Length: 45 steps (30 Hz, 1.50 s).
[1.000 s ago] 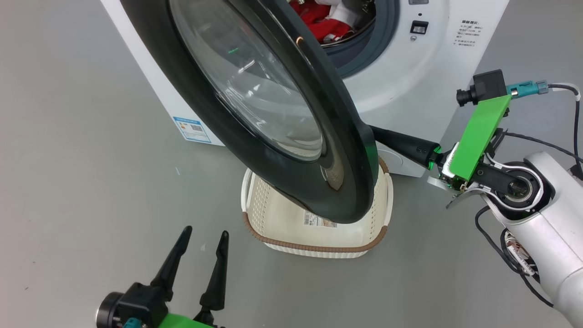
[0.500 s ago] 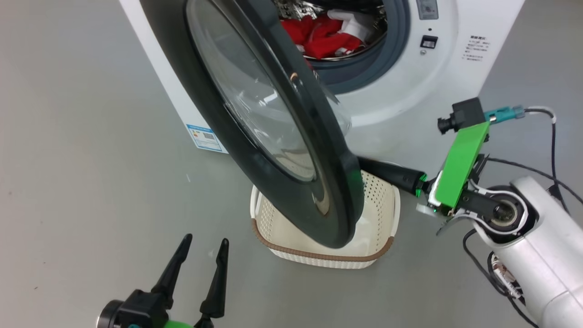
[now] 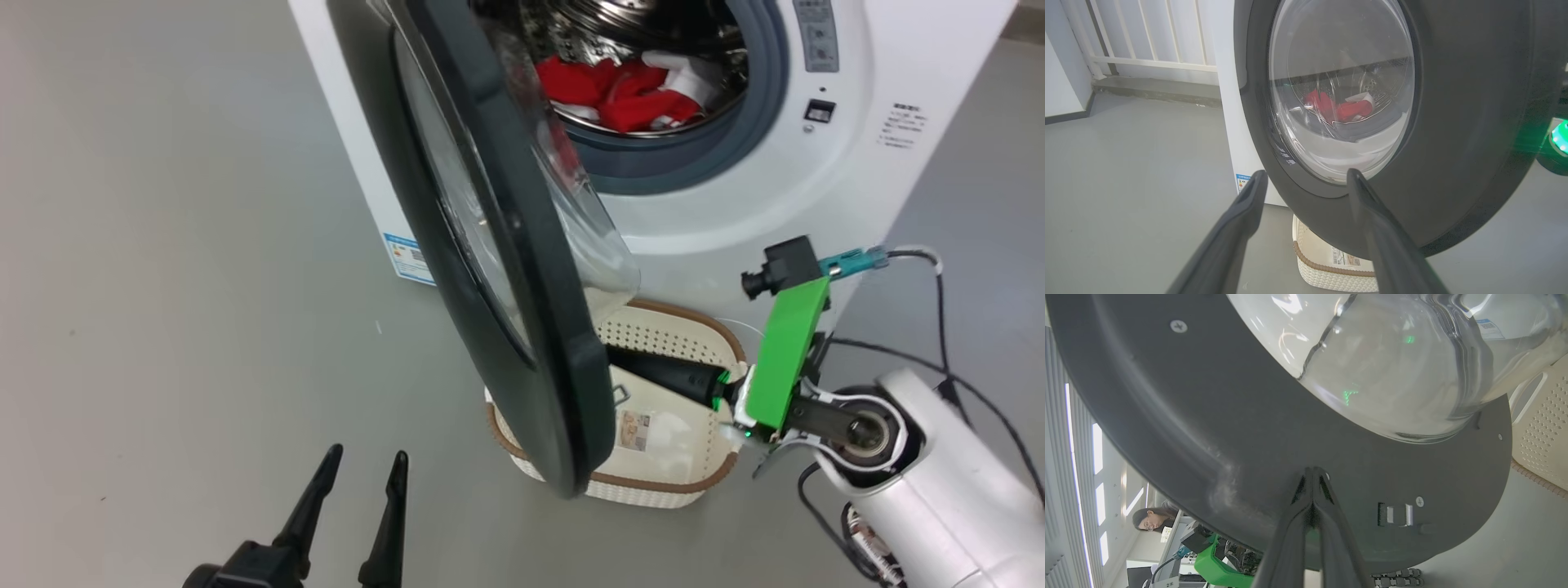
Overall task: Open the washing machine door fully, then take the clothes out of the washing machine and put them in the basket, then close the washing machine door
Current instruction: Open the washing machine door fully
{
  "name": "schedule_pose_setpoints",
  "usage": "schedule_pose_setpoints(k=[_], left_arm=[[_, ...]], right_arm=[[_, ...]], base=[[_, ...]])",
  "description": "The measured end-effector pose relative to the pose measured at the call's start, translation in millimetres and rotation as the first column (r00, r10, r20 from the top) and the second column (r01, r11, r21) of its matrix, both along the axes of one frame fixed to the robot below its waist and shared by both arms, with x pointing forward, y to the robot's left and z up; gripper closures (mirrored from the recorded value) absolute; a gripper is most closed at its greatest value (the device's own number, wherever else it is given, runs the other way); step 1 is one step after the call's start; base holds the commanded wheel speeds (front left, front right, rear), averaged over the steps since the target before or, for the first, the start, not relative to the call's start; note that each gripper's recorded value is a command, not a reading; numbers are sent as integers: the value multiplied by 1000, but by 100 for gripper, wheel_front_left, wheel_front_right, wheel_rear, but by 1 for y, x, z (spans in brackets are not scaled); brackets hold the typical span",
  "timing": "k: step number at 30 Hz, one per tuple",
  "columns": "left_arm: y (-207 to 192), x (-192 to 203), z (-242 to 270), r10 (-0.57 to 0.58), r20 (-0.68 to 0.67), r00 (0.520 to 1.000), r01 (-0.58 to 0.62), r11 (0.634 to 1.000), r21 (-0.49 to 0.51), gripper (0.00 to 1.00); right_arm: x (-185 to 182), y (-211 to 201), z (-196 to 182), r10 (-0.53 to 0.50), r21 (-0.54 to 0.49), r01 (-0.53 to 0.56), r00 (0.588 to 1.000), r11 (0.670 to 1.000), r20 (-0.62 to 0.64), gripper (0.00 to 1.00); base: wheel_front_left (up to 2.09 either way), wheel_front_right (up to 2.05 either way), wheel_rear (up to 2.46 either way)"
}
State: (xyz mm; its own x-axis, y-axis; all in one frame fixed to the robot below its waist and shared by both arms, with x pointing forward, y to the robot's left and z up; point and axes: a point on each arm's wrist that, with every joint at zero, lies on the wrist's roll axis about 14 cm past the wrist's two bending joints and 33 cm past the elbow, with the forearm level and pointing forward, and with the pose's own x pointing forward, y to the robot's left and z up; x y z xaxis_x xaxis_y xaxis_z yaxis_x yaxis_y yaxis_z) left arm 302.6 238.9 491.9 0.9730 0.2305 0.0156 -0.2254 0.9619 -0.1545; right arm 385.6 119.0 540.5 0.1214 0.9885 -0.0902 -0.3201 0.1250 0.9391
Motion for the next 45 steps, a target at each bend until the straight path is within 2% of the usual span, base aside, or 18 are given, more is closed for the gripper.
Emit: schedule_pose_setpoints(k=[15,30,43,44,45], left_arm=[[24,-39,0,118,5,993,-118,993,-7,0],[43,-51,6,208,17,978,-208,978,0,0],[42,-50,8,209,23,978,-209,978,-7,0],[42,-50,7,207,23,978,-207,978,-7,0],[41,-50,7,205,22,979,-205,979,-8,0]], right_arm=[[-43,43,7,130,19,-130,992,991,1,100],[-66,70,9,219,33,-218,976,975,-7,100],[-67,72,11,212,28,-212,977,977,17,99],[-65,72,12,200,28,-201,979,979,24,73],[-63,71,12,189,25,-190,981,981,36,56]], base=[[0,0,0],[0,0,0],[0,0,0],[0,0,0],[0,0,0]])
